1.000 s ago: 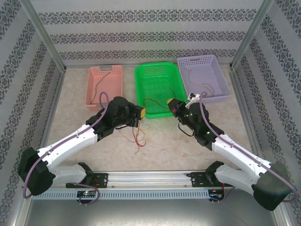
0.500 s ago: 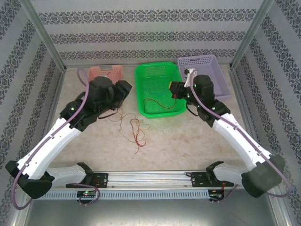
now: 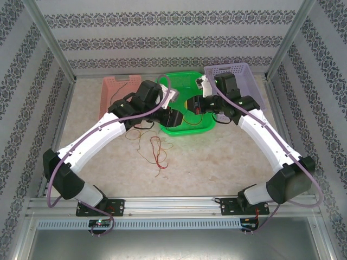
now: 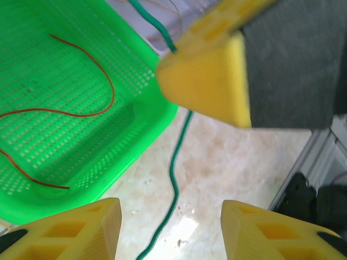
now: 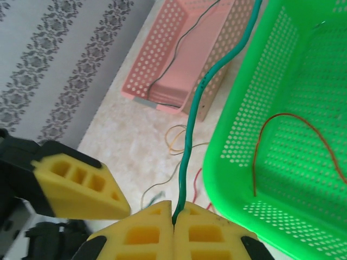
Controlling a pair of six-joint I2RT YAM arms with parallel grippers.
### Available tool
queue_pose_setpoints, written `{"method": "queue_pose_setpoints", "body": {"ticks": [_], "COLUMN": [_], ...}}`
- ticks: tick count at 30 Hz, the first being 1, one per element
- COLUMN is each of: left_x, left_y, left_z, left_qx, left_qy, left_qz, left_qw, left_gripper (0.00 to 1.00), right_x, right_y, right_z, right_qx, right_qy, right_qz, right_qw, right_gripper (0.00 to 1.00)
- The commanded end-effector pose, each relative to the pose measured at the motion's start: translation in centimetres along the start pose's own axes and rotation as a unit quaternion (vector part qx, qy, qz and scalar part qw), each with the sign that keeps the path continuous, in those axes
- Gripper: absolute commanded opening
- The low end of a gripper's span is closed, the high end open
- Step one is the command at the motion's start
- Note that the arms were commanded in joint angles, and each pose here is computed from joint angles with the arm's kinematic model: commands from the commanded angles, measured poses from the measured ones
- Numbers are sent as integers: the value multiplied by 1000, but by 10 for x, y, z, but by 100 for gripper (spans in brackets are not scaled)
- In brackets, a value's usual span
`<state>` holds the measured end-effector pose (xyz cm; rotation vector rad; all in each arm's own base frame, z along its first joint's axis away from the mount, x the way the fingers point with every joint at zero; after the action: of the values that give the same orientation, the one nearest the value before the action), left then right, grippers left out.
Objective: Untangle the cables
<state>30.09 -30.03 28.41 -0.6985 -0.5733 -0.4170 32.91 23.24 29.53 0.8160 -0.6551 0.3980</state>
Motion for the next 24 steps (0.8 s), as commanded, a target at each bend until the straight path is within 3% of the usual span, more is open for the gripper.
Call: {"method": "queue_pose_setpoints", "body": {"ticks": [1, 7, 9, 11, 13, 20, 21, 24], "left_x": [4, -6, -4, -1, 1, -1, 0, 4], "left_y": [-30, -16, -10, -9, -11, -12, -11, 2], "left_z": [3, -14, -15, -15, -14, -3, 1, 13], "left_qx": [-64, -24, -7, -5, -9, -12, -2, 47], "left_qy": [-20, -6, -14, -24, -32, -52, -55, -55], "left_qz": [-93, -91, -82, -75, -63, -37, -37, -44], "left_qw": [993, 996, 997, 997, 997, 998, 998, 996], "left_gripper": [52, 44, 31, 11, 0, 0, 0, 0], "right_x": [9, 15, 16, 16, 17, 24, 26, 31], "right_y": [16, 20, 21, 19, 17, 19, 20, 20], "right_z": [7, 9, 9, 10, 9, 9, 11, 18], "right_qx": [53, 81, 86, 83, 81, 85, 85, 71], "right_qy": [6, 0, -1, -6, -11, -18, -21, -36], "right_qz": [-40, -70, -75, -80, -85, -87, -84, -73], "right_qw": [998, 994, 993, 993, 993, 992, 993, 994], "right_gripper": [0, 0, 0, 0, 0, 0, 3, 41]}}
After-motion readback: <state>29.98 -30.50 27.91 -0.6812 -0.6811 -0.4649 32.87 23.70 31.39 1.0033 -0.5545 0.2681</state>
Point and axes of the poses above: each hand's point on the last joint's axis, 136 mm out from that joint toward the fingers, its own z axis back along the fingers, its own y axis along the line the jaws close on, x = y × z, the point moved 1 cm from there along z, back along the fingers, and after that the axes turned 7 degrees about z, right-handed, at the moved point
